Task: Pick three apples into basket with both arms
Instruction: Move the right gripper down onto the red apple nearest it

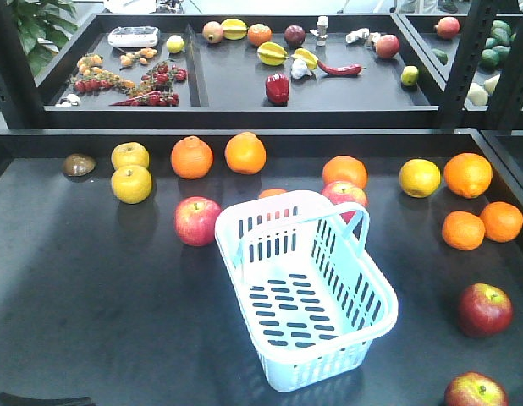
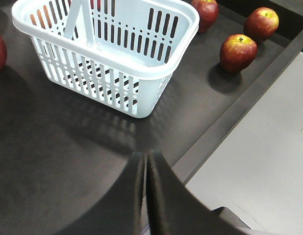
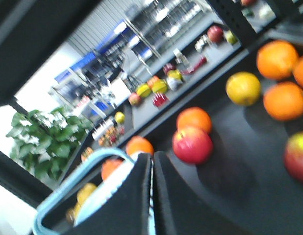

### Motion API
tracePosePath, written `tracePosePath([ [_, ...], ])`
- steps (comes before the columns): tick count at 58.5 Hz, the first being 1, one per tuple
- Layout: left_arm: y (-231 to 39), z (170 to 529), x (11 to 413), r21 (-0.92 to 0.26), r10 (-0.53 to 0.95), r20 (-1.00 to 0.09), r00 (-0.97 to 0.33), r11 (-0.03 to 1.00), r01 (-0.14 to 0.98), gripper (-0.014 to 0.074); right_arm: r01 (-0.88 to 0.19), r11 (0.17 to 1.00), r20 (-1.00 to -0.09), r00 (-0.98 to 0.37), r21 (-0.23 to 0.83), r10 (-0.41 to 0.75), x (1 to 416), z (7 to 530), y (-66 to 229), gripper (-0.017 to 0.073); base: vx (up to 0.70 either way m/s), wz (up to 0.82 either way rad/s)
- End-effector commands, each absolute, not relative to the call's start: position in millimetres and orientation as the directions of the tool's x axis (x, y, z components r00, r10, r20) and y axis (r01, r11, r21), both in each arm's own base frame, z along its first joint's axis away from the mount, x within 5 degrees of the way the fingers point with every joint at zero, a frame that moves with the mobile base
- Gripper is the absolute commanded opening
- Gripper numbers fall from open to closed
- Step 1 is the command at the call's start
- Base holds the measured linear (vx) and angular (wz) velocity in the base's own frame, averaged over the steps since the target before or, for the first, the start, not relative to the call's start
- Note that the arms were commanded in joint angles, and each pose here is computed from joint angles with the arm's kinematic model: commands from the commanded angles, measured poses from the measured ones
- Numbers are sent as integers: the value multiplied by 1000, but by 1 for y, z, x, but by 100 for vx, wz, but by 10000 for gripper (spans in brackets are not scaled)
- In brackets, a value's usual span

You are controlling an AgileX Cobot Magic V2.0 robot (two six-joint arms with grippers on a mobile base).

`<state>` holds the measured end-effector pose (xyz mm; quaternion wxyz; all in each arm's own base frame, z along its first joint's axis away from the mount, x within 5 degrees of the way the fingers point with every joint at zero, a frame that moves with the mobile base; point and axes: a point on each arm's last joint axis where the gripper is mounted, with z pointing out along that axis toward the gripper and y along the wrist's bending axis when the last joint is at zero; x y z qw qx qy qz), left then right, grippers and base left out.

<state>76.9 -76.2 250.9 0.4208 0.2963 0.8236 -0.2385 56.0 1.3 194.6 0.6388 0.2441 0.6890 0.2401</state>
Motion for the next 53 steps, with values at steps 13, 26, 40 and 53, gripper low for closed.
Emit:
tracePosePath([
  [13, -78, 262, 81, -161, 223, -867, -445, 720, 675, -6, 159, 944, -893, -310, 291, 327, 46, 288, -5, -5, 0, 0],
  [26, -78, 262, 81, -161, 223, -867, -445, 720, 675, -6, 199, 974, -854, -520, -105, 14, 79, 312, -20, -4, 0, 0],
  [40, -78, 262, 81, -161, 223, -867, -445, 720, 675, -6, 192, 972, -631, -774, -138, 63, 110, 288, -20, 16, 0, 0],
  [53, -78, 262, 81, -161, 223, -867, -445, 720, 675, -6, 95, 990, -414, -909, -105, 44, 152, 265, -11, 294, 0, 0],
])
